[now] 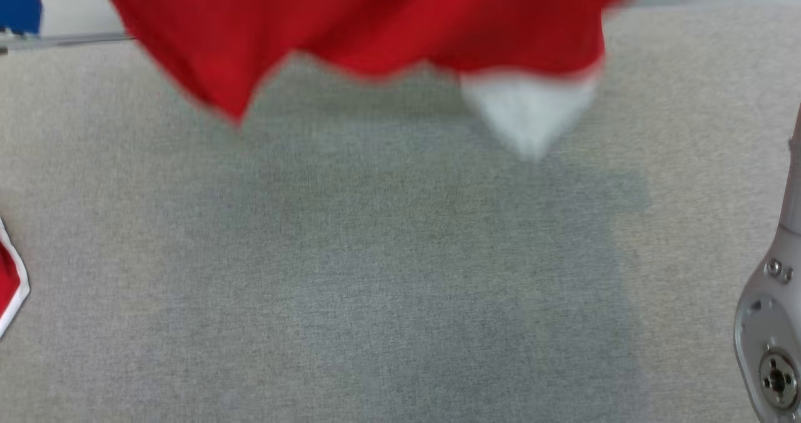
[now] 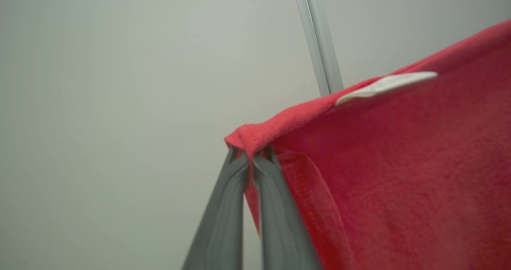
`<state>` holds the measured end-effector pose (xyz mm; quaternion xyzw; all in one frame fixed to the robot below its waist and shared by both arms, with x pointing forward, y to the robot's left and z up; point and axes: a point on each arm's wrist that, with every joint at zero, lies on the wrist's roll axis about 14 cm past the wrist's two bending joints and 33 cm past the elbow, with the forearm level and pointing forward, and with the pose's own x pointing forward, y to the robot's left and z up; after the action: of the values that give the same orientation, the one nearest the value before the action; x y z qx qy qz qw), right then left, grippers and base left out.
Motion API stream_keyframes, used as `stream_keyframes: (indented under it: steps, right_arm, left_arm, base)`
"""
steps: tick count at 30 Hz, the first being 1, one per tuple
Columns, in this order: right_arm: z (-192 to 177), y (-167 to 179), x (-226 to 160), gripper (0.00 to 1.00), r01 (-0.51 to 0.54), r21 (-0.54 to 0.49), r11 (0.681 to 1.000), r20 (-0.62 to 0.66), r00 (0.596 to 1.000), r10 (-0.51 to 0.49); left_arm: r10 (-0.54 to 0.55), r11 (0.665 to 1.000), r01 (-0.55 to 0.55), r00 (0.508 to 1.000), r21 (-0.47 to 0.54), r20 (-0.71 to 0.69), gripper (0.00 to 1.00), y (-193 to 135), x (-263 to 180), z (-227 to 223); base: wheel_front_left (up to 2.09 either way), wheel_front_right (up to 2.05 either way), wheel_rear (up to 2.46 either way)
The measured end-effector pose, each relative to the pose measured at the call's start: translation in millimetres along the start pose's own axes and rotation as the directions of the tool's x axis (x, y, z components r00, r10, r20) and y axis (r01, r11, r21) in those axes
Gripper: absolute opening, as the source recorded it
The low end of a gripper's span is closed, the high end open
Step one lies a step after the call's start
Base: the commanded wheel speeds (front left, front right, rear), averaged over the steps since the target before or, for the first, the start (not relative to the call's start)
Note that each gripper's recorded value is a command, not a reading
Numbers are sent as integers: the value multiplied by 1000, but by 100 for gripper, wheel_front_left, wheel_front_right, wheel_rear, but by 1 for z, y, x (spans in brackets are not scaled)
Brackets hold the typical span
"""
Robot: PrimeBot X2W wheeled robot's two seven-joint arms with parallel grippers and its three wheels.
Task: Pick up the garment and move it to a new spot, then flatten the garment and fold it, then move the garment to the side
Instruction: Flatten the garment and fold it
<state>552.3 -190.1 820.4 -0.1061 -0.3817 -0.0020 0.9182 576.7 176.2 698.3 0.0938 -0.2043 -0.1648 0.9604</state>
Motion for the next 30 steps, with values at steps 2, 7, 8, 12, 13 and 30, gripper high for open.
stream_keyframes:
  steps: [2, 7, 8, 12, 13, 30]
  right_arm:
    - [-7, -1, 3, 0, 20, 13, 1000, 3, 1000, -20]
    - [-49, 1, -29, 0, 28, 25, 999, -106, 994, -25]
    - [-64, 2, -43, 0, 30, 31, 999, -152, 988, -25]
    - [-119, 5, -122, 0, 53, 73, 996, -354, 935, -24]
    - [-132, 5, -146, 0, 71, 88, 994, -409, 912, -29]
    - [-147, 11, -419, 0, 370, 206, 906, -830, 557, -39]
  left_arm:
    - [16, 1000, -16, 1000, -3, -5, 0, 5, 3, -8]
    - [5, 999, -10, 995, -48, -98, 0, -6, -11, -52]
    - [3, 998, -12, 991, -63, -137, 0, -10, -20, -67]
    - [-15, 986, -39, 947, -160, -322, 0, -37, -74, -134]
    - [-21, 981, -52, 930, -189, -367, 0, -46, -91, -149]
    - [-112, 884, -250, 707, -395, -699, 0, -174, -311, -203]
  base:
    - [0, 0, 0]
    - [0, 0, 0]
    - [0, 0, 0]
    - [0, 0, 0]
    - [0, 0, 0]
    - [0, 0, 0]
